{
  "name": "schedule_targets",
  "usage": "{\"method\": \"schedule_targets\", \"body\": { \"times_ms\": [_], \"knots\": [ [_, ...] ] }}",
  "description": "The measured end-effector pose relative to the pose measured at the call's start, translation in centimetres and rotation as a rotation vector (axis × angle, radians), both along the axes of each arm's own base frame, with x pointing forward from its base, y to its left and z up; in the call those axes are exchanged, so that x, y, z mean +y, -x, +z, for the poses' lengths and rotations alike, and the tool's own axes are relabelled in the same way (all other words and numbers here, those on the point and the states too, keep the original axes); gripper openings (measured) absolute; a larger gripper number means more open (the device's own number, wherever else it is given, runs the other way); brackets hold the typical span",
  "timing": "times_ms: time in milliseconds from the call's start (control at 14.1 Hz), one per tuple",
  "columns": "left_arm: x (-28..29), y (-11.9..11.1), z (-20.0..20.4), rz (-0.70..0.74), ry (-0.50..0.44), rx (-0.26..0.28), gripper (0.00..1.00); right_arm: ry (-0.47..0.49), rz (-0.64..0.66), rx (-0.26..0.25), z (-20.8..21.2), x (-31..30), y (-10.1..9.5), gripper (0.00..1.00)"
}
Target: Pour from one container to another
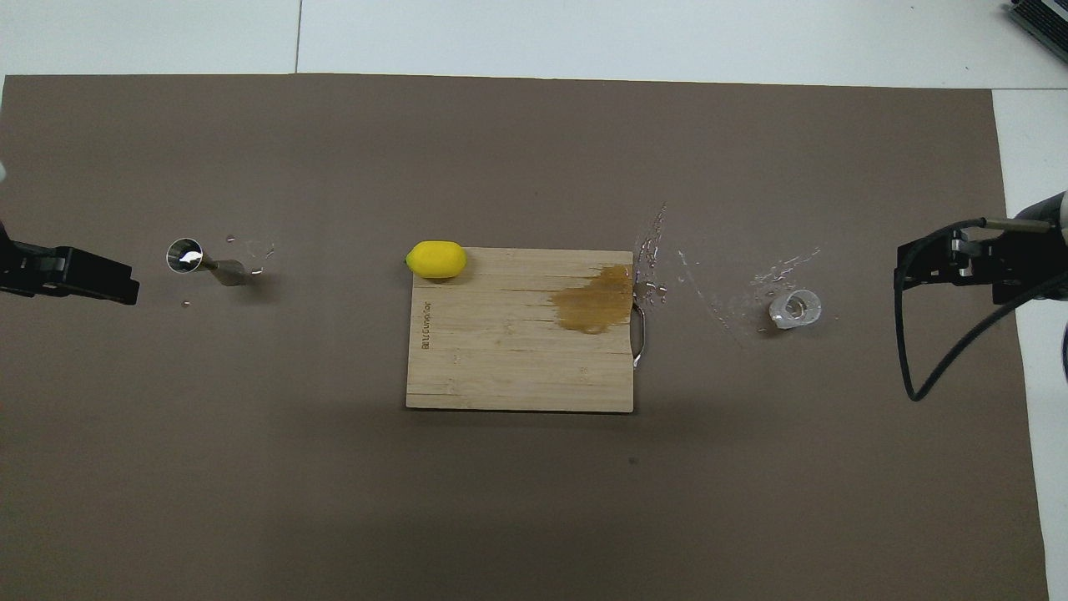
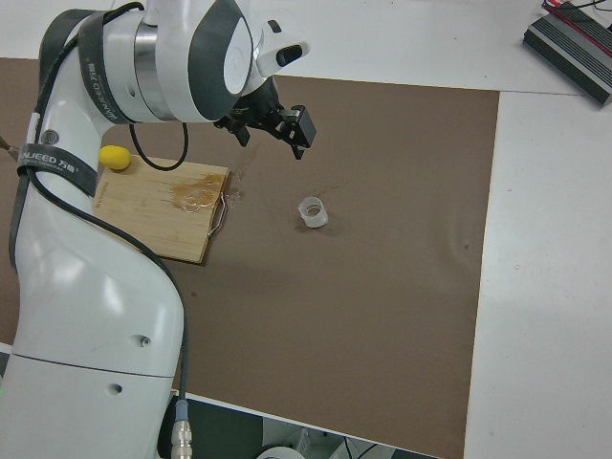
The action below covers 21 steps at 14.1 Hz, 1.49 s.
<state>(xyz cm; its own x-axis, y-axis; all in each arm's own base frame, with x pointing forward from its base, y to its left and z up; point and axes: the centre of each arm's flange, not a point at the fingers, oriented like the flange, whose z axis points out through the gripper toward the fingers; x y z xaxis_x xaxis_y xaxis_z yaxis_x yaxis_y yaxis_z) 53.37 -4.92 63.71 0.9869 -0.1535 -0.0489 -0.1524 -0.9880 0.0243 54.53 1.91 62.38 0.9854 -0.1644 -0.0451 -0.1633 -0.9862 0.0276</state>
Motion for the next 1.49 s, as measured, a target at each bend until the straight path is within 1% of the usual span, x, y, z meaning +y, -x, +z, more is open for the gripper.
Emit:
{"method": "schedule_targets", "body": {
  "times_ms": [142,283,425,496,637,779,992,1204,1416,1487],
  "knots": [
    [1.1,-0.2,-1.6,0.021,-0.003,0.043,1.00,0.000,0.000,0.000,0.0,0.0,0.0,1.00],
    [3.9,-0.3,-3.9,0.076,0.019,0.128,1.00,0.000,0.000,0.000,0.0,0.0,0.0,1.00],
    [7.1,-0.8,-6.7,0.173,0.107,0.195,1.00,0.000,0.000,0.000,0.0,0.0,0.0,1.00],
    [8.8,-1.0,-8.2,0.246,0.154,0.226,1.00,0.000,0.000,0.000,0.0,0.0,0.0,1.00],
    [11.8,-1.4,-10.8,0.392,0.232,0.270,1.00,0.000,0.000,0.000,0.0,0.0,0.0,1.00],
    [13.9,-1.5,-13.3,0.569,0.315,0.306,1.00,0.000,0.000,0.000,0.0,0.0,0.0,1.00],
    [16.5,-0.9,-16.8,0.870,0.435,0.364,1.00,0.000,0.000,0.000,0.0,0.0,0.0,1.00],
    [18.5,-0.3,-19.8,1.189,0.590,0.434,1.00,0.000,0.000,0.000,0.0,0.0,0.0,1.00],
    [19.8,0.2,-22.7,1.511,0.734,0.525,1.00,0.000,0.000,0.000,0.0,0.0,0.0,1.00],
    [20.1,0.4,-23.7,1.599,0.785,0.554,1.00,0.000,0.000,0.000,0.0,0.0,0.0,1.00]
  ]
}}
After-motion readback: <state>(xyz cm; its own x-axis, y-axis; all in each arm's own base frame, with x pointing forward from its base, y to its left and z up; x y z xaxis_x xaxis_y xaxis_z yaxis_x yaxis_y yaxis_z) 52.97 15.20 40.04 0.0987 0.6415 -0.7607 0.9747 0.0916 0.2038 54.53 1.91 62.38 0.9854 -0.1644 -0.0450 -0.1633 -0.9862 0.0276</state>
